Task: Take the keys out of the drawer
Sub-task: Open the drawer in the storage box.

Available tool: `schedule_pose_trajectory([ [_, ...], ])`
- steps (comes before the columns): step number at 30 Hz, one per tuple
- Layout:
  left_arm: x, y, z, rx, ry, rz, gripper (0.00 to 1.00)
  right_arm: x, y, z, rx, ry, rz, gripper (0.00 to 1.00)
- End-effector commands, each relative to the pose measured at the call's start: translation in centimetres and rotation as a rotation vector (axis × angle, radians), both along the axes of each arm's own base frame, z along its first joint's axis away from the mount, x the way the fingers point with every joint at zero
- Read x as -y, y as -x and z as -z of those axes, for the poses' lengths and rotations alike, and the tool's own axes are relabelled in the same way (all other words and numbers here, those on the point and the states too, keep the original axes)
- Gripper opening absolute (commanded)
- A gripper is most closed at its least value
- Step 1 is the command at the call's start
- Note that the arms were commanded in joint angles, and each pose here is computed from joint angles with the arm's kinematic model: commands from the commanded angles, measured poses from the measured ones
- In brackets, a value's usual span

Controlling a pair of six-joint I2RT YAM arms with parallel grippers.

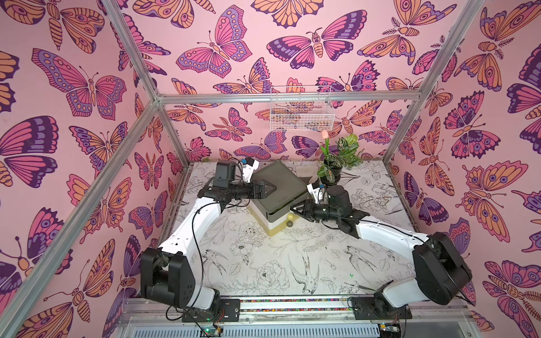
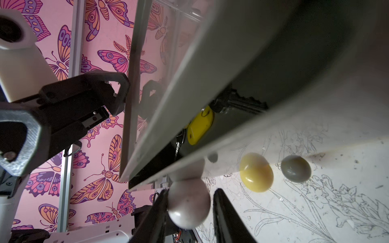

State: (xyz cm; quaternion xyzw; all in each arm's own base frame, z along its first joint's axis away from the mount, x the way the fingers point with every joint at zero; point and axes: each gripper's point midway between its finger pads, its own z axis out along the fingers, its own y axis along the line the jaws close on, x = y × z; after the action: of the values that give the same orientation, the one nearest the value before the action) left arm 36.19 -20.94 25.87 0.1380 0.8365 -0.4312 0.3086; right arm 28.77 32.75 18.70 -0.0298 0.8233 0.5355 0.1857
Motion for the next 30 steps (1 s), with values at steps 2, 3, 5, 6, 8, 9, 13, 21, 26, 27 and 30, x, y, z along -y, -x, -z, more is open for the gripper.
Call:
schedule_pose_trajectory([
  [2, -0.5, 1.6, 3.7, -0.14, -0.051, -0.007, 0.89, 0.4, 0.0, -0.6, 0.03, -0.002, 0.03, 0.31],
  [3, -0.4, 1.6, 3.7, -0.141, -0.05, -0.007, 0.89, 0.6, 0.0, -0.6, 0.031, 0.001, 0.033, 0.28],
  [5, -0.5, 1.6, 3.8, -0.143, -0.052, -0.007, 0.89, 0.8, 0.3, -0.7, 0.032, 0.001, 0.032, 0.26],
  [6, -0.5, 1.6, 3.8, -0.143, -0.052, -0.008, 0.89, 0.9, 0.5, -0.7, 0.032, 0.003, 0.032, 0.26],
  [8, -0.5, 1.7, 3.8, -0.144, -0.053, -0.008, 0.89, 1.2, 0.9, -0.7, 0.031, 0.009, 0.031, 0.24],
  [9, -0.5, 1.7, 3.8, -0.143, -0.052, -0.008, 0.89, 1.3, 1.1, -0.7, 0.03, 0.011, 0.031, 0.24],
  [13, -0.5, 1.7, 3.7, -0.14, -0.054, -0.01, 0.89, 2.2, 2.0, -0.6, 0.023, 0.029, 0.03, 0.24],
  [21, -0.6, 1.7, 3.6, -0.142, -0.053, -0.018, 0.89, 5.0, 4.1, 1.2, -0.017, 0.085, 0.054, 0.23],
  [26, -0.6, 1.6, 3.4, -0.141, -0.05, -0.02, 0.89, 6.7, 5.3, 1.5, -0.025, 0.107, 0.071, 0.23],
  [27, -0.5, 1.5, 3.4, -0.144, -0.048, -0.02, 0.89, 7.1, 5.6, 1.5, -0.026, 0.114, 0.074, 0.23],
  [30, -0.5, 1.4, 3.3, -0.145, -0.045, -0.021, 0.89, 7.8, 6.2, 1.7, -0.031, 0.124, 0.076, 0.23],
])
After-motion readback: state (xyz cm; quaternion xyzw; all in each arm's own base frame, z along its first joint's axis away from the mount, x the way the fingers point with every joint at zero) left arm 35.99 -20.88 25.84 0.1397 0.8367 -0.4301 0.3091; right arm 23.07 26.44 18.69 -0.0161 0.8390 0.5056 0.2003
